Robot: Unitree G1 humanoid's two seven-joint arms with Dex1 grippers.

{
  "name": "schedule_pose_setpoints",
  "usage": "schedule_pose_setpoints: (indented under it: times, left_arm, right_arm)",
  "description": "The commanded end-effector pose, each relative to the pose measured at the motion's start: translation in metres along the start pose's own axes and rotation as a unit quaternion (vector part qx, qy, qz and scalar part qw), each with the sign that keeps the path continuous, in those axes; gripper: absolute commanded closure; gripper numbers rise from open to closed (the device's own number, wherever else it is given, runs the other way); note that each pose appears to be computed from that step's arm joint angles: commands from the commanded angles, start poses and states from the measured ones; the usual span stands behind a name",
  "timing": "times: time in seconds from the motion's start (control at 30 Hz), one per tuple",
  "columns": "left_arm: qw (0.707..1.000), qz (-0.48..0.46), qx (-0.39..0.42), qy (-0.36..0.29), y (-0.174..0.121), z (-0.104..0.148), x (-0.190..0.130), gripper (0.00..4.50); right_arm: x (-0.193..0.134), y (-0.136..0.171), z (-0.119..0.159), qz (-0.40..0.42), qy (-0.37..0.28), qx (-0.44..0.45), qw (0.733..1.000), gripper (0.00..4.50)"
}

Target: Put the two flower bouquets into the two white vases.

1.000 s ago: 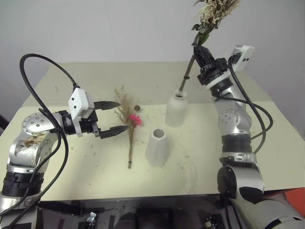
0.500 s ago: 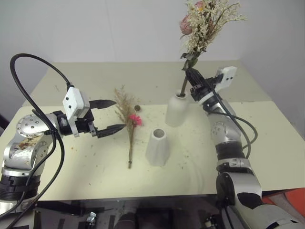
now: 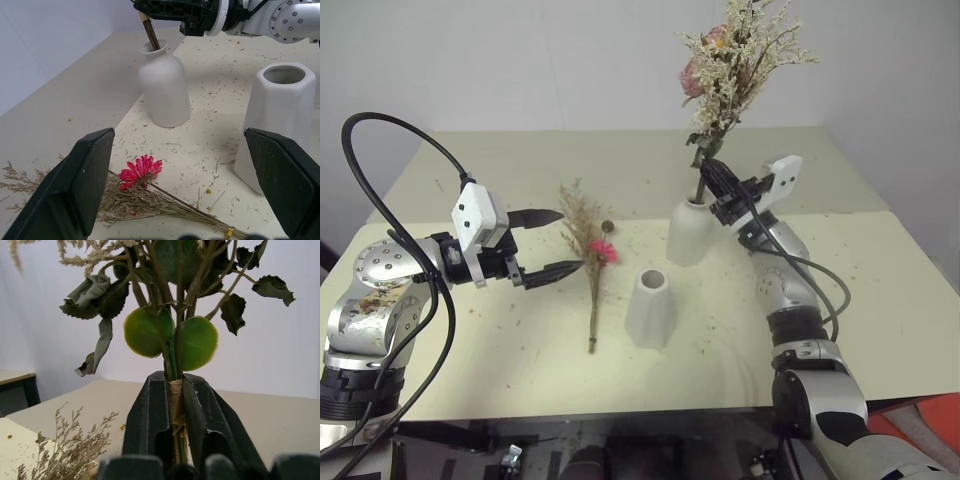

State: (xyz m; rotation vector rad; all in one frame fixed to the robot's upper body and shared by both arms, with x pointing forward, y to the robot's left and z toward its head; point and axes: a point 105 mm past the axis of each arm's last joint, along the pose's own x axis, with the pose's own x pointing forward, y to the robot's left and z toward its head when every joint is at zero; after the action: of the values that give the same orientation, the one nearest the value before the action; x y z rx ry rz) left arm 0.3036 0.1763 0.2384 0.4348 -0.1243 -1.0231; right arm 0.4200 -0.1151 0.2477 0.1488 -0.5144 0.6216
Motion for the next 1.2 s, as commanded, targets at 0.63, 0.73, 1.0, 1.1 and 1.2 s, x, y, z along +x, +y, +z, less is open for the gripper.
schedule_pose_setpoints:
  times: [0.63, 0.73, 1.0, 1.1, 1.2]
  left_arm:
    - [0.999, 0.011, 0.025, -0.016, 0.003, 0.007, -0.001, 0.0]
    - [1.0, 0.013, 0.023, -0.016, 0.003, 0.007, -0.002, 0.0]
    - [0.989, 0.142, 0.008, 0.032, 0.005, -0.009, -0.015, 0.0]
    - [0.972, 0.213, -0.009, 0.1, 0.008, -0.023, -0.013, 0.0]
    - [0.945, 0.272, -0.047, 0.174, 0.009, -0.038, -0.01, 0.0]
  right_arm:
    - [-0.042, 0.024, 0.017, 0.078, -0.017, -0.028, 0.996, 0.03]
    - [-0.052, 0.019, 0.02, 0.075, -0.003, -0.032, 0.997, 0.03]
    - [-0.094, 0.006, 0.036, 0.132, 0.105, -0.127, 0.978, 0.03]
    - [-0.1, -0.002, 0.045, 0.137, 0.133, -0.142, 0.971, 0.03]
    - [-0.1, -0.006, 0.061, 0.142, 0.143, -0.16, 0.966, 0.03]
